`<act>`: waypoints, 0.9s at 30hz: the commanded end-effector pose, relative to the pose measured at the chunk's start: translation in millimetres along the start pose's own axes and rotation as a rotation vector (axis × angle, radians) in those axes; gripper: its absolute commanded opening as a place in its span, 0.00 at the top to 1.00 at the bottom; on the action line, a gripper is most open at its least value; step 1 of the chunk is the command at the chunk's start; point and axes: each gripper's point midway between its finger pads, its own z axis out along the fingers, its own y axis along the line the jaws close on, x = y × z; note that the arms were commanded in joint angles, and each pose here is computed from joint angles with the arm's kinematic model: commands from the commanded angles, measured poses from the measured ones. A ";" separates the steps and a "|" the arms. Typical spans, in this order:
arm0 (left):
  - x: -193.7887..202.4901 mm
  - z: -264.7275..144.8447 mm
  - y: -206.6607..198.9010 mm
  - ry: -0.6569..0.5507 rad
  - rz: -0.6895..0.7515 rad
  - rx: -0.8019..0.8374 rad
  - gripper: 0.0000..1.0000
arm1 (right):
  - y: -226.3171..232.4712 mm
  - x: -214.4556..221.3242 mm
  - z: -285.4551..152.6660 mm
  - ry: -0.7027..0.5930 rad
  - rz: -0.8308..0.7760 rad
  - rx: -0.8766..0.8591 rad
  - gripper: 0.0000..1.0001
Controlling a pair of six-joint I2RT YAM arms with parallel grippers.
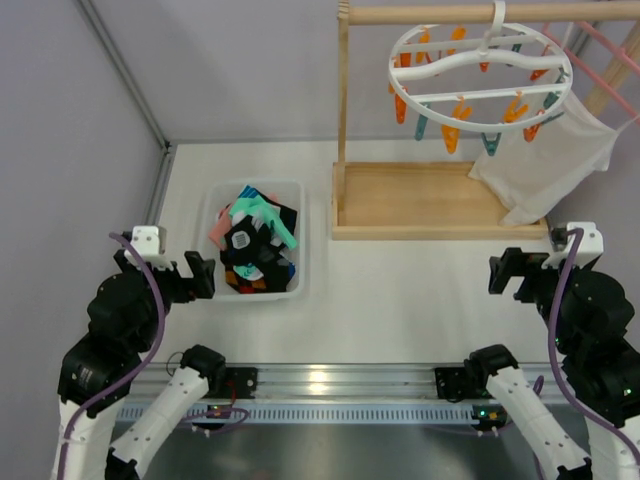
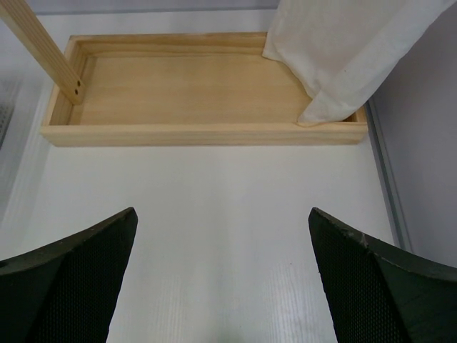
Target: Remove the socks clipped to the hanger
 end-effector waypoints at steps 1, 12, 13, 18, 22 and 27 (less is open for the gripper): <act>-0.7 -8.0 0.8 -0.008 -0.013 0.008 0.02 | -4.5 -9.8 -9.4 -0.032 0.006 0.013 0.01; -0.6 -9.4 4.7 -0.020 -0.025 -0.011 0.02 | -2.7 -10.8 -3.7 -0.039 0.012 0.012 0.01; 0.3 -8.4 4.0 -0.017 -0.024 -0.009 0.02 | -2.0 -10.6 -3.3 -0.037 0.012 0.009 0.00; 3.3 -6.7 1.7 -0.006 -0.030 0.000 0.02 | -2.7 -10.6 -2.2 -0.042 0.009 0.013 0.01; 3.7 -6.3 1.8 -0.005 -0.033 -0.001 0.02 | -1.9 -10.1 -0.8 -0.043 0.009 0.010 0.01; 3.8 -5.2 3.0 -0.004 -0.034 -0.011 0.02 | -2.0 -8.8 0.9 -0.038 0.009 0.014 0.00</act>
